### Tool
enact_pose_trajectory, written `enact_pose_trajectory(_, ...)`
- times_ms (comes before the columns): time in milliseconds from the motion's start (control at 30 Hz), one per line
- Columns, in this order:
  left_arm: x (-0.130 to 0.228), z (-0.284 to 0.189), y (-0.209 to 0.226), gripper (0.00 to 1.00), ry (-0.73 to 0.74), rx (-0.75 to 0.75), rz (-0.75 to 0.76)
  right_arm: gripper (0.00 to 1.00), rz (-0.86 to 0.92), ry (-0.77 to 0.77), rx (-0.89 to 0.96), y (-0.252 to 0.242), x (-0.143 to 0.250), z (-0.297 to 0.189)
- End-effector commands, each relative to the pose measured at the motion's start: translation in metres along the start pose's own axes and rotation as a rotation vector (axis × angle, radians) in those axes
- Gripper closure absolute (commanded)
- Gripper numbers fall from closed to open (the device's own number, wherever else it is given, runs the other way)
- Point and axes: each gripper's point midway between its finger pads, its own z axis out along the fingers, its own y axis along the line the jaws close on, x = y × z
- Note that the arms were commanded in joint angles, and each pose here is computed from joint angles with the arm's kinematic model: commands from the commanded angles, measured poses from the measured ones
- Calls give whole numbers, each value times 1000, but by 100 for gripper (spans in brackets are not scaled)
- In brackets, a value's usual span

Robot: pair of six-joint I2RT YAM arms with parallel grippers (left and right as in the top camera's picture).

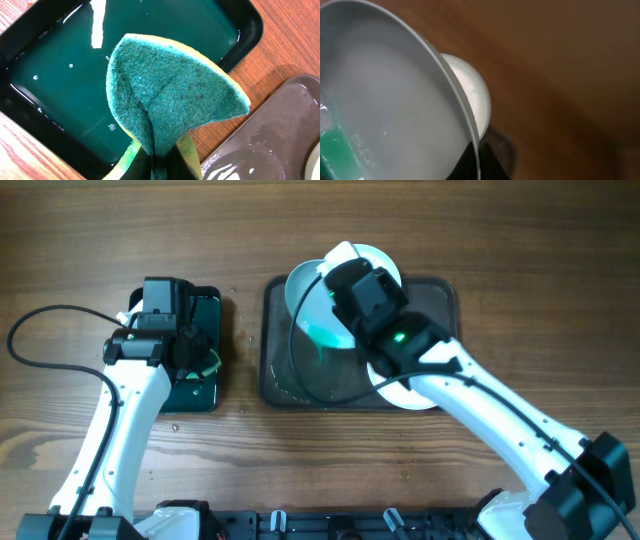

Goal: Clean dirty plates on tray and stack at the side
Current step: 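Lift the cleaned plate with the right gripper and set it right of the tray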

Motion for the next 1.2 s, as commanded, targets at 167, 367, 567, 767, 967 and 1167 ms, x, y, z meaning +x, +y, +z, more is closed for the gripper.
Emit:
enact_pose_trajectory(167,4,8,8,96,1,-25,-11,96,-481,-22,403,-30,-47,-56)
enact_pose_trajectory(367,2,8,7,96,-5,-19,-12,96,-375,-92,316,-6,-51,-59)
enact_pose_trajectory(567,2,8,6,96,-9,-14,-13,96,-290,-98,-146,54,-16,-11)
enact_pose_trajectory(767,2,8,6,96,-9,-14,-10,96,264,-149,-405,-11,-9,32)
enact_pose_trajectory(967,2,8,6,96,-8,-14,-10,96,890,-36,-478,-137,98,93)
enact_pose_trajectory(1167,2,8,6,96,-9,-14,-11,96,1396,225,-282,-192,253,143)
